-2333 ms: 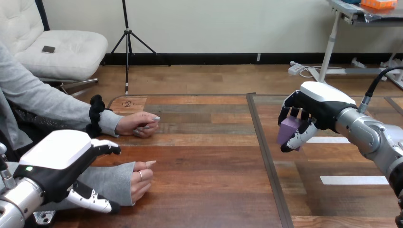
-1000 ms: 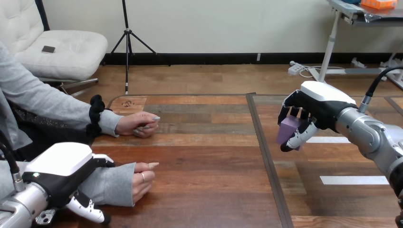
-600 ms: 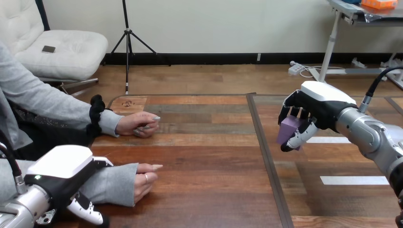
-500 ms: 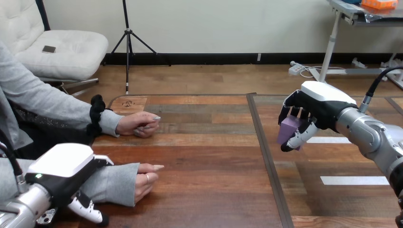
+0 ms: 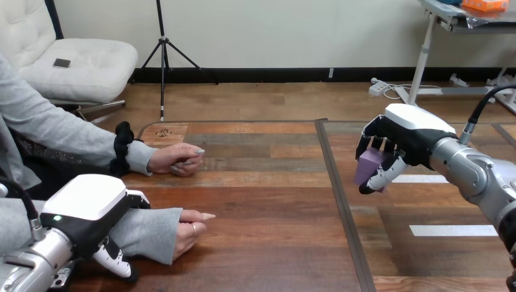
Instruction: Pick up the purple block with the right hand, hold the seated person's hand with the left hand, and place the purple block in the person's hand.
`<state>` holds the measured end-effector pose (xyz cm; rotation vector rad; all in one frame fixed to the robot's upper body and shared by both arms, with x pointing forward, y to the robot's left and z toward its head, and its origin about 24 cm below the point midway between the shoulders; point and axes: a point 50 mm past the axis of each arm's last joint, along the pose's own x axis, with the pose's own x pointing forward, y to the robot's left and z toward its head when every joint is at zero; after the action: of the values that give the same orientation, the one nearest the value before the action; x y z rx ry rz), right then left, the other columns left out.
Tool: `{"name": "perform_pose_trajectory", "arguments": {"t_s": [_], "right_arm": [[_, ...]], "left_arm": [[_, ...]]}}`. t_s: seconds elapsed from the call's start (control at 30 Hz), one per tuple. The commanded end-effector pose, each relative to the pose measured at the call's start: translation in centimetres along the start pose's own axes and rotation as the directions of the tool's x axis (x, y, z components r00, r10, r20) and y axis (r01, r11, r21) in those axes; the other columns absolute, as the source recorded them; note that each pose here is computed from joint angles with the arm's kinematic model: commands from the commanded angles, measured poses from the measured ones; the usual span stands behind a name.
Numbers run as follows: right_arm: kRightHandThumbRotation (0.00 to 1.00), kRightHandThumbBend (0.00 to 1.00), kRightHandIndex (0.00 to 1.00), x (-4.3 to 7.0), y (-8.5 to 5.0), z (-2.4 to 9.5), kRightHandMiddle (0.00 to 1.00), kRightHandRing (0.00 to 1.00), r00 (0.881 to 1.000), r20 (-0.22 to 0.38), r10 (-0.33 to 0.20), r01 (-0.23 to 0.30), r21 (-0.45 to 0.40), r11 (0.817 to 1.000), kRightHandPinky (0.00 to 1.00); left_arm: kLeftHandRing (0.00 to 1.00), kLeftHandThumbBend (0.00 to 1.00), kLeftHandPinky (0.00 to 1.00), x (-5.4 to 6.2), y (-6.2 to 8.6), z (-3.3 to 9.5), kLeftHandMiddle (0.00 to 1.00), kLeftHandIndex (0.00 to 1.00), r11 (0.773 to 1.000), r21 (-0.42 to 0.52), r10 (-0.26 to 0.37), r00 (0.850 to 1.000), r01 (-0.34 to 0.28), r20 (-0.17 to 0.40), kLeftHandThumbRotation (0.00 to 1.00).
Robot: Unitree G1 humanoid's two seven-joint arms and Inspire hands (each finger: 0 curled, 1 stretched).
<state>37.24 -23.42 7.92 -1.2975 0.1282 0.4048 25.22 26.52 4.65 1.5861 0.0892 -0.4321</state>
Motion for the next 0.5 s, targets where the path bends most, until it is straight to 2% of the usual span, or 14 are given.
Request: {"name": "perform_pose_trajectory", "arguments": {"t_s": [0.0, 0.47], "right_arm": [[0.0, 0.74, 0.46, 0.28, -4.69, 1.86, 0.48, 0.43, 0.987, 0.077, -0.143, 0.144, -0.008, 0.99, 0.38], [0.0, 0.74, 0.46, 0.24, -4.76, 1.74, 0.47, 0.43, 0.988, 0.07, -0.141, 0.142, -0.013, 0.99, 0.37]], "left_arm": [[0.74, 0.98, 0.67, 0.9, 1.06, -0.1, 0.75, 0.72, 0.999, 0.016, 0.04, 0.999, -0.039, -0.019, 0.2], [0.73, 0.97, 0.65, 1.21, 0.73, 0.27, 0.74, 0.71, 0.998, 0.002, 0.061, 0.998, -0.061, -0.007, 0.23]]}}
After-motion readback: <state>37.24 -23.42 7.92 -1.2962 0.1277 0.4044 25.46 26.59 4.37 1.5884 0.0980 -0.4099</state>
